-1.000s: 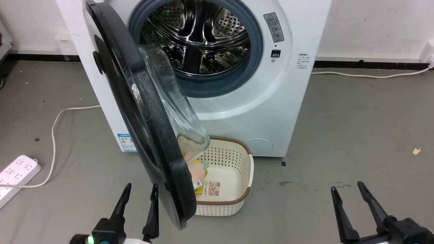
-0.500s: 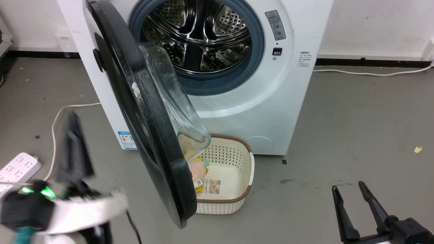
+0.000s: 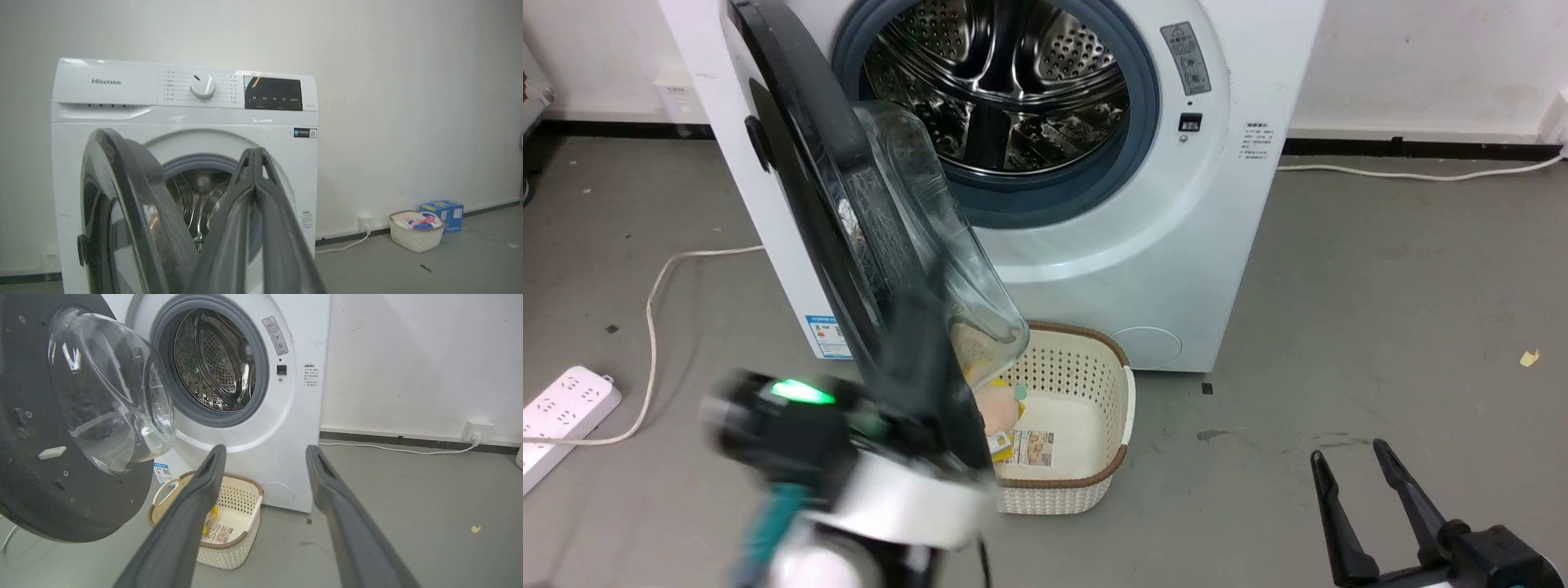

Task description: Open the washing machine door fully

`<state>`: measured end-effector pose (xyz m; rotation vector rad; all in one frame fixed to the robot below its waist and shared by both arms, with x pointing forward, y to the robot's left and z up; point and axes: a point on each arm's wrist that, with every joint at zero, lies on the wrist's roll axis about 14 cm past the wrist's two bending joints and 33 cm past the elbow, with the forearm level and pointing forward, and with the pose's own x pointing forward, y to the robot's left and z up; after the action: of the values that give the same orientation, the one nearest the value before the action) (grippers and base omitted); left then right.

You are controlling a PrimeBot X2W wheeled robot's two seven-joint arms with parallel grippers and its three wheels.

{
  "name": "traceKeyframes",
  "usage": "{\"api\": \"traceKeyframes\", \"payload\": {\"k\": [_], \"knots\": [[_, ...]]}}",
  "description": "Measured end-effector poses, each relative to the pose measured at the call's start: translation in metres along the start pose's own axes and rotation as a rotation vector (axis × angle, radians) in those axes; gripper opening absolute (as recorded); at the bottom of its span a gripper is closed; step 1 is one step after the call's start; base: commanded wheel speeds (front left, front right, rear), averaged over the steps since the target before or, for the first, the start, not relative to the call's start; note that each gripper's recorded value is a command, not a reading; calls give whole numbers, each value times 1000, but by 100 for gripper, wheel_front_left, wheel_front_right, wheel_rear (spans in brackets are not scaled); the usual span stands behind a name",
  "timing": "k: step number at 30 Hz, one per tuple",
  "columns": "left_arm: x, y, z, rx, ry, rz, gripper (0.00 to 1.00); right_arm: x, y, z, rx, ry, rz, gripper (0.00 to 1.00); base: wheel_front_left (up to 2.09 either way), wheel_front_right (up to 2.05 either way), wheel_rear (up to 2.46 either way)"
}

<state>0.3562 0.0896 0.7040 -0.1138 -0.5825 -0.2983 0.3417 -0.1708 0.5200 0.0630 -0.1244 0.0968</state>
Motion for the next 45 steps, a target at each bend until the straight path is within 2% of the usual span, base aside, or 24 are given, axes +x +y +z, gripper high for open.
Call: {"api": "traceKeyframes", "payload": {"k": [7, 10, 13, 23, 35, 40, 45], "knots": [[-43, -53, -88, -135, 356, -119, 0, 3, 0, -5, 11, 15, 0, 100, 0, 0, 0], [-68, -53, -129, -164, 515, -104, 0, 4, 2, -10, 20, 28, 5, 100, 0, 0, 0], [-83, -40, -154, -150, 588, -51, 0, 5, 6, -14, 26, 41, 14, 100, 0, 0, 0], [-96, -11, -167, -127, 598, 55, 0, 11, 20, -17, 43, 49, 58, 100, 0, 0, 0], [-125, 33, -148, -72, 574, 212, 0, 31, 73, -18, 66, 45, 225, 100, 0, 0, 0], [-142, 71, -136, -48, 550, 355, 0, 40, 101, -24, 79, 64, 312, 100, 0, 0, 0], [-162, 129, -126, 24, 544, 520, 0, 49, 119, -41, 91, 105, 367, 100, 0, 0, 0]]}}
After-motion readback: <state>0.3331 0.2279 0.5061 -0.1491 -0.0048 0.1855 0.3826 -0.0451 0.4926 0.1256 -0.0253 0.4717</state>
